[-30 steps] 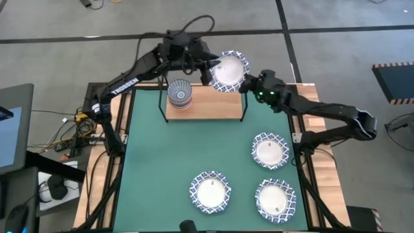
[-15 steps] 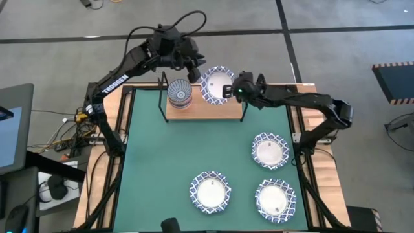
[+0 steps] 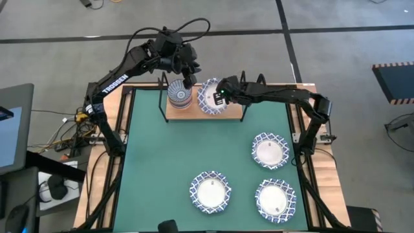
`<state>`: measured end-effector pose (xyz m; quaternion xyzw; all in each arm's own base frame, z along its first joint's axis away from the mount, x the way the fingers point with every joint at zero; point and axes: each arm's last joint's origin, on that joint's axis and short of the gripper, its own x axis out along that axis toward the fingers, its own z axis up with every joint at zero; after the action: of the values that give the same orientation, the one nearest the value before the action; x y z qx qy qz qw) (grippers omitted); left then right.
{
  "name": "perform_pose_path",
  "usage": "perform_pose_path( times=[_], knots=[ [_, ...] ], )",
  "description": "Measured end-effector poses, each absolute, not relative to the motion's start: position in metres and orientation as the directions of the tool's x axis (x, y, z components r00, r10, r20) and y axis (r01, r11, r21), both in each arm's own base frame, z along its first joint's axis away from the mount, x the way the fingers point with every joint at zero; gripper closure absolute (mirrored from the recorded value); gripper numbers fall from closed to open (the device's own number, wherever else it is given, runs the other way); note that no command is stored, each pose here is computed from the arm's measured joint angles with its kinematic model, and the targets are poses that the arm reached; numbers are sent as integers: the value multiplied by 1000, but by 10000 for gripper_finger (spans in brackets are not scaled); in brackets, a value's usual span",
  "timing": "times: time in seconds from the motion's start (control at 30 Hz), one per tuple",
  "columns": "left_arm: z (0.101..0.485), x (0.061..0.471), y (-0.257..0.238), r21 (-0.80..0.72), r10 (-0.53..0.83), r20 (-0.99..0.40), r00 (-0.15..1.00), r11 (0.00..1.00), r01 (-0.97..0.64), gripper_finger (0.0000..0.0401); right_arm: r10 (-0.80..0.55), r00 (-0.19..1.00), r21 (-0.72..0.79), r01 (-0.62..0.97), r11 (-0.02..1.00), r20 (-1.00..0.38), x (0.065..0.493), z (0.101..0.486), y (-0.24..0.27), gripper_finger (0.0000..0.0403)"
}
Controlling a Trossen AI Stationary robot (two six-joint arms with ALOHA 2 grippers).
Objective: Place and stack bowls onto a shelf
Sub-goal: Put the white patterned bowl on the shelf, then stack the white patterned bowl on top of the other white patterned bowl on the shelf
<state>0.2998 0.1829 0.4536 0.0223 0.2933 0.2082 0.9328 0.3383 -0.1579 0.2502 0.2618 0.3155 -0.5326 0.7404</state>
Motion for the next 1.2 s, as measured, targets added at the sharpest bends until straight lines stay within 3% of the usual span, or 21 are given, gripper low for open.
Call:
perform_pose_path(
  times=[0.47, 0.93, 1.2],
  knots=[
    [453, 299, 183, 163, 401, -547, 735, 912, -376, 324, -632, 170, 19, 971, 238, -756, 335, 247, -169, 329],
    [452, 299, 183, 161, 400, -550, 733, 912, -376, 324, -630, 167, 25, 973, 228, -759, 329, 253, -167, 227],
    [459, 289, 179, 158, 396, -547, 737, 914, -374, 324, -686, 264, 67, 952, 300, -678, 311, 304, -139, 225]
  ],
)
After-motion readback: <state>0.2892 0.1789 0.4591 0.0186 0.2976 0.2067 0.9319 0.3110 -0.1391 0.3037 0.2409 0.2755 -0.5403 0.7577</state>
